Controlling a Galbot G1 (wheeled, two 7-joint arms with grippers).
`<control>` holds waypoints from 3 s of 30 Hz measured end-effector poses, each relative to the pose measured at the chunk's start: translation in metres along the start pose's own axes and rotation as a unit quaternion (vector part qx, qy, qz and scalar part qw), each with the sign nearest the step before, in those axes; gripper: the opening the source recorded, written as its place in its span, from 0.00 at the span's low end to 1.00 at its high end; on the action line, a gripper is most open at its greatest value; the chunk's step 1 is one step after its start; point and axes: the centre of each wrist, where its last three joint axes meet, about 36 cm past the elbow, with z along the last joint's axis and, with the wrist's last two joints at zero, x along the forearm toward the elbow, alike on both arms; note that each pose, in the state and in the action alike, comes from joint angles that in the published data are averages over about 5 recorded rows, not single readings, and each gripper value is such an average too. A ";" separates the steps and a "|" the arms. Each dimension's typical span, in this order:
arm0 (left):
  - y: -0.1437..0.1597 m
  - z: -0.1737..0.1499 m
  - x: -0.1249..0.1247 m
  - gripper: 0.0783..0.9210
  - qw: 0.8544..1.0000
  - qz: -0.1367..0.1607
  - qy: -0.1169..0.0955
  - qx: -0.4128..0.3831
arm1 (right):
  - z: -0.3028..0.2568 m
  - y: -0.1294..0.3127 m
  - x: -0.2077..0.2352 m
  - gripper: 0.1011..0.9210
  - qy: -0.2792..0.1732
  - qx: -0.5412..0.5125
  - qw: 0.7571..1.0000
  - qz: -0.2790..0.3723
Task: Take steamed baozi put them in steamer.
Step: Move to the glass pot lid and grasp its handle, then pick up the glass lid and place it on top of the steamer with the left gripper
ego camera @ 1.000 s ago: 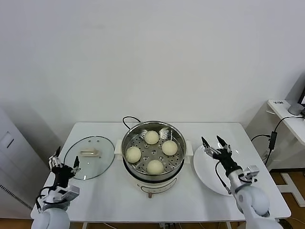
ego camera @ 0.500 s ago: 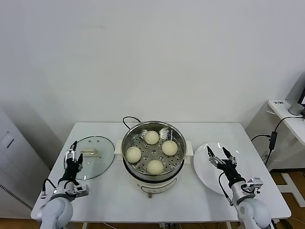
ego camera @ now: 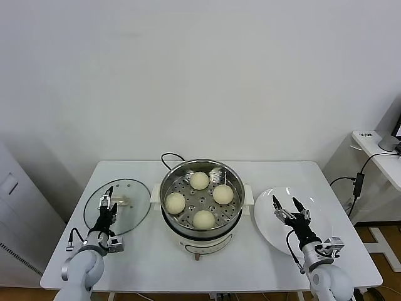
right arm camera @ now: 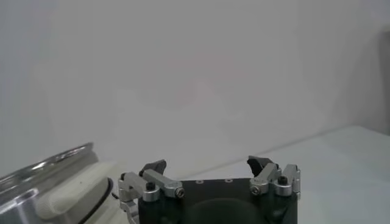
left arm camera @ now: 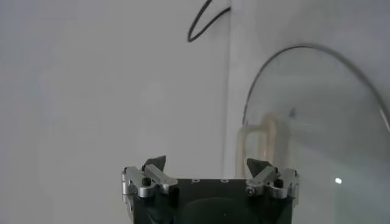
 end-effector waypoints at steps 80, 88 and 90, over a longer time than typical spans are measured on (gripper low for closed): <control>-0.025 0.016 -0.064 0.07 0.999 0.002 0.045 0.016 | 0.020 0.001 0.021 0.88 0.009 -0.002 1.000 0.021; -0.008 0.005 -0.049 0.07 0.996 -0.013 0.080 0.042 | 0.022 0.003 0.023 0.88 0.010 -0.003 1.000 0.018; 0.001 0.001 -0.042 0.07 0.994 -0.022 0.093 0.048 | 0.022 0.003 0.024 0.88 0.009 -0.003 1.000 0.017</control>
